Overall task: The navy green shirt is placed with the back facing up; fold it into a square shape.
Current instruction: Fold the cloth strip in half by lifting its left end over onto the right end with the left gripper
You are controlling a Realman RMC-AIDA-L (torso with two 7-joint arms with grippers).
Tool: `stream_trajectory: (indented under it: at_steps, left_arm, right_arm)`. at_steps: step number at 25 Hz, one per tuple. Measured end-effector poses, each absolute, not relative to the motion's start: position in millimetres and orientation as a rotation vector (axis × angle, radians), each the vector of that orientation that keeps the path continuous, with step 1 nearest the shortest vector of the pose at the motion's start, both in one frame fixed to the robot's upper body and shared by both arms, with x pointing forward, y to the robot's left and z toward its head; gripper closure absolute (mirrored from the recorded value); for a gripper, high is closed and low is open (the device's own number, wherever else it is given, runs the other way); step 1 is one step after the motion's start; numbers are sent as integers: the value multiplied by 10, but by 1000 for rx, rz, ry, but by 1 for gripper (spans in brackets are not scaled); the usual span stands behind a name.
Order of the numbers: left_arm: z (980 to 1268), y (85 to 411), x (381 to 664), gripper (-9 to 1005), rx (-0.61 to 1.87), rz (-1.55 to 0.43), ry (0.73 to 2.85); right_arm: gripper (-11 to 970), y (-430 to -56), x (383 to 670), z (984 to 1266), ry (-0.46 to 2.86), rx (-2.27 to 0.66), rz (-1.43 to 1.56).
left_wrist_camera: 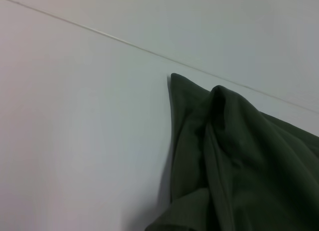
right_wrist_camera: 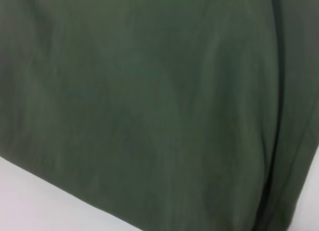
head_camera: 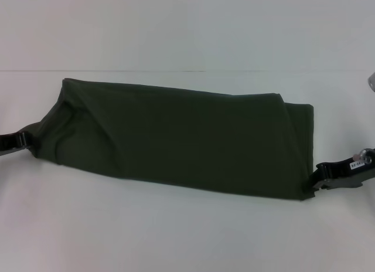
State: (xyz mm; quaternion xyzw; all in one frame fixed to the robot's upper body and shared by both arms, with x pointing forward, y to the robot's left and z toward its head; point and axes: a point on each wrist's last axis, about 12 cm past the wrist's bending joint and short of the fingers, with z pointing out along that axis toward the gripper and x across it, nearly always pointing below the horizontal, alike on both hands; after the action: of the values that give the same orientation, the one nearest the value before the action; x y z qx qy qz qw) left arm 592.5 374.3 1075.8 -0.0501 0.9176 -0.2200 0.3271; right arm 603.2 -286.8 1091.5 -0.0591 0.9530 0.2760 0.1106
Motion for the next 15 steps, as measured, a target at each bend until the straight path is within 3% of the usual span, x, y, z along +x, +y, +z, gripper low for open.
stream_trajectory:
  at_steps: [2, 15]
  left_arm:
    - [10757, 3743, 5925, 994, -131, -576, 2404]
    - [10857, 3747, 5881, 992, -86, -670, 2423]
  right_arm:
    - [938, -2877, 6037, 10920, 2800, -175, 805]
    - [945, -3027, 6024, 10996, 2806, -209, 799]
